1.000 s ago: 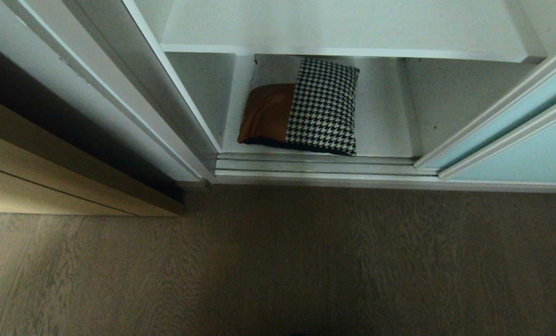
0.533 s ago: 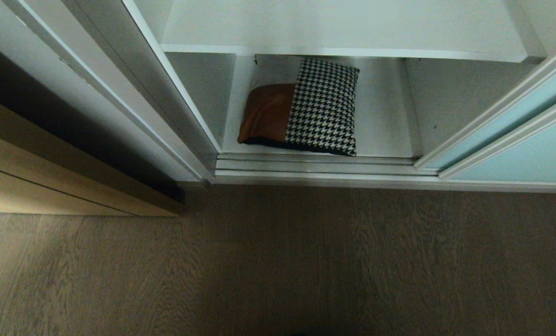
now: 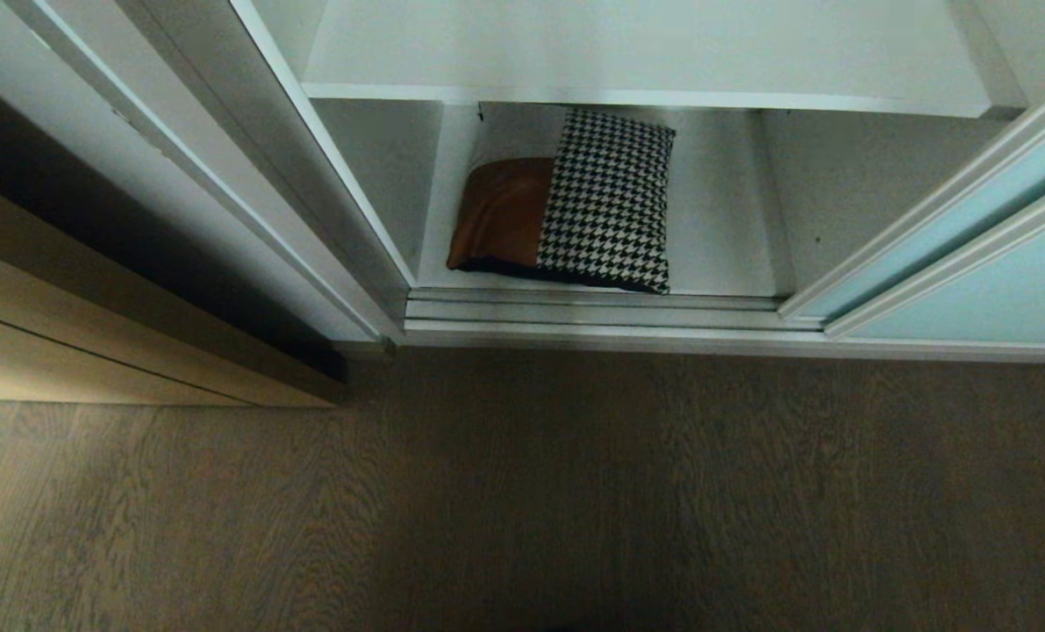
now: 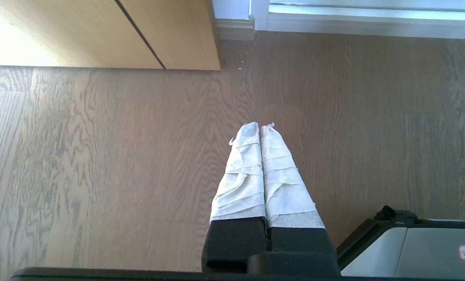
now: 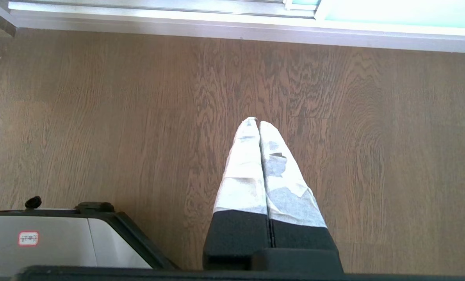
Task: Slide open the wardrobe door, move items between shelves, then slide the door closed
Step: Open the door, then place the pillow on the higher shelf
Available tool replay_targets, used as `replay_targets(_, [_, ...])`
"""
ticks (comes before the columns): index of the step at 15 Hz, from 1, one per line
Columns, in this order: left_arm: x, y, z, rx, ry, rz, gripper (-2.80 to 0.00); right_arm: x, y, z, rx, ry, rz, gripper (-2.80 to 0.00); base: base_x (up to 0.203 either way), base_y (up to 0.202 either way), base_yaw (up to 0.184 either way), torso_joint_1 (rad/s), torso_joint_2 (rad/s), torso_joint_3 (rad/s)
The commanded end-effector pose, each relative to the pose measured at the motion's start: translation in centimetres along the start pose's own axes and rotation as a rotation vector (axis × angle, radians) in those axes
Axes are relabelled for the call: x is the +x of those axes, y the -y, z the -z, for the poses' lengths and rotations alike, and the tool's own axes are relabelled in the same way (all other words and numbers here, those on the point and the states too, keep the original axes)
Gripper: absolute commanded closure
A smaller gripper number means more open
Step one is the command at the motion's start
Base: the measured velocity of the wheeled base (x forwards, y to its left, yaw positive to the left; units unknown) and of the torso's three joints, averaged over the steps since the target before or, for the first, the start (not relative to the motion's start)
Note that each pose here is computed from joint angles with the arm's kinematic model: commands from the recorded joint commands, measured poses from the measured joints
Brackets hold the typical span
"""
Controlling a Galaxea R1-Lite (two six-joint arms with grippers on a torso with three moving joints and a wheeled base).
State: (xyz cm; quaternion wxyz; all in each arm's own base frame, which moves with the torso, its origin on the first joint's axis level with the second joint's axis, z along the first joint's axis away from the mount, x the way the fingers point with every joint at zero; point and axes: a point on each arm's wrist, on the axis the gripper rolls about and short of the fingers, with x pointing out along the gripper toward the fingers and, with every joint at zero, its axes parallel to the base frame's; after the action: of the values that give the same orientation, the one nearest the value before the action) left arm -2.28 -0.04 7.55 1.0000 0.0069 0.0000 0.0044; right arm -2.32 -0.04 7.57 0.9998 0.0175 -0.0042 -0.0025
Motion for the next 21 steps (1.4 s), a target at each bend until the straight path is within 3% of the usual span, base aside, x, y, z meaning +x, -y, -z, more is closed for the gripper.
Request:
replay_targets(1, [0.02, 0.0, 0.04, 0.0, -0.003, 0.0, 0.0, 0.01, 0.0, 0.0, 0.0, -0.002, 0.0, 0.0, 0.0, 0.0, 0.0, 0.0, 0.0, 0.0])
replay_targets(21, [0.02, -0.01, 0.07, 0.009, -0.006, -0.008, 0.0, 0.01, 0.0, 0.0, 0.0, -0.002, 0.0, 0.0, 0.0, 0.0, 0.0, 0.0, 0.0, 0.0])
